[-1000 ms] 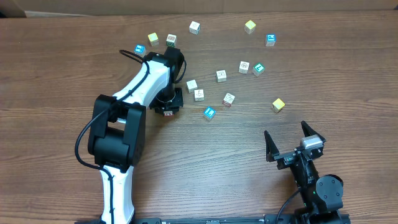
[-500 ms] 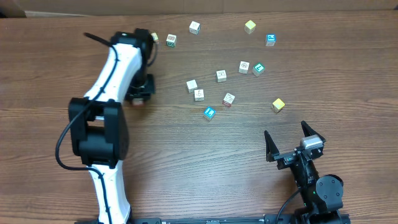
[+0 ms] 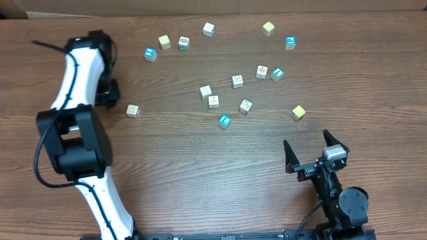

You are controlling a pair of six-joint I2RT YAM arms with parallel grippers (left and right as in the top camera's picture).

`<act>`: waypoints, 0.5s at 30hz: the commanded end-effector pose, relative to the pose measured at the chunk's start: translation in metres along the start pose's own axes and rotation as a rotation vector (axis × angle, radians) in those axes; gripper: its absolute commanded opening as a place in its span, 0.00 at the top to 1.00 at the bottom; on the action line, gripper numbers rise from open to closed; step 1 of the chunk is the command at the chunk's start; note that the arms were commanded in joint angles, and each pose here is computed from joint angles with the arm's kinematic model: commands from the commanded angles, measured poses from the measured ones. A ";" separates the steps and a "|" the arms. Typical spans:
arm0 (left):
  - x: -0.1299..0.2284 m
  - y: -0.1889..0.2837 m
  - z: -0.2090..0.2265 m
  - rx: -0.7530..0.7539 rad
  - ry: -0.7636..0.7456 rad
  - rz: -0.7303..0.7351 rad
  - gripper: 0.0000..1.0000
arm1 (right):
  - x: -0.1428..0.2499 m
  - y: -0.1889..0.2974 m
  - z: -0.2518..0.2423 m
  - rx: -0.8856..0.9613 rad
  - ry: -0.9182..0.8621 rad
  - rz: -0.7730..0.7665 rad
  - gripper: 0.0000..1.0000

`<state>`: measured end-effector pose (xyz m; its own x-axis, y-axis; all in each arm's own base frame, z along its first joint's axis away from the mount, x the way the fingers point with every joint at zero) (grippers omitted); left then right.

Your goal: Form a horizontal line

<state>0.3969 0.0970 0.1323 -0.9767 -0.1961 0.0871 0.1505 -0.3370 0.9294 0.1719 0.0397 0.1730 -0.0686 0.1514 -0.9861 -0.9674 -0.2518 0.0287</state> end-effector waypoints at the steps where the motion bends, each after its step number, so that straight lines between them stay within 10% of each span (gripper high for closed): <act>1: -0.005 -0.001 0.008 0.112 0.006 -0.016 0.57 | 0.001 0.000 -0.001 0.002 -0.006 -0.008 0.00; 6: -0.004 0.001 -0.009 0.398 -0.079 -0.031 0.45 | 0.001 0.000 -0.001 0.002 -0.006 -0.008 0.00; 15: -0.008 0.008 -0.030 0.406 -0.214 -0.079 0.32 | 0.001 0.000 -0.001 0.002 -0.006 -0.008 0.00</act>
<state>0.4034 0.0823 0.1252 -0.9949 -0.0686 0.0740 0.0733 0.0120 0.9972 0.1719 0.0396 0.1730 -0.0685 0.1515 -0.9861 -0.9675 -0.2510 0.0287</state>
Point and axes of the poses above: each gripper's point midway between its finger pads, its own y axis back along the fingers, its own z axis along the line the jaws close on, x = y × z, the point moved 7 cm from there along y, back along the fingers, and after that the axes turned 10 degrees about -y, right-handed, at the moved point
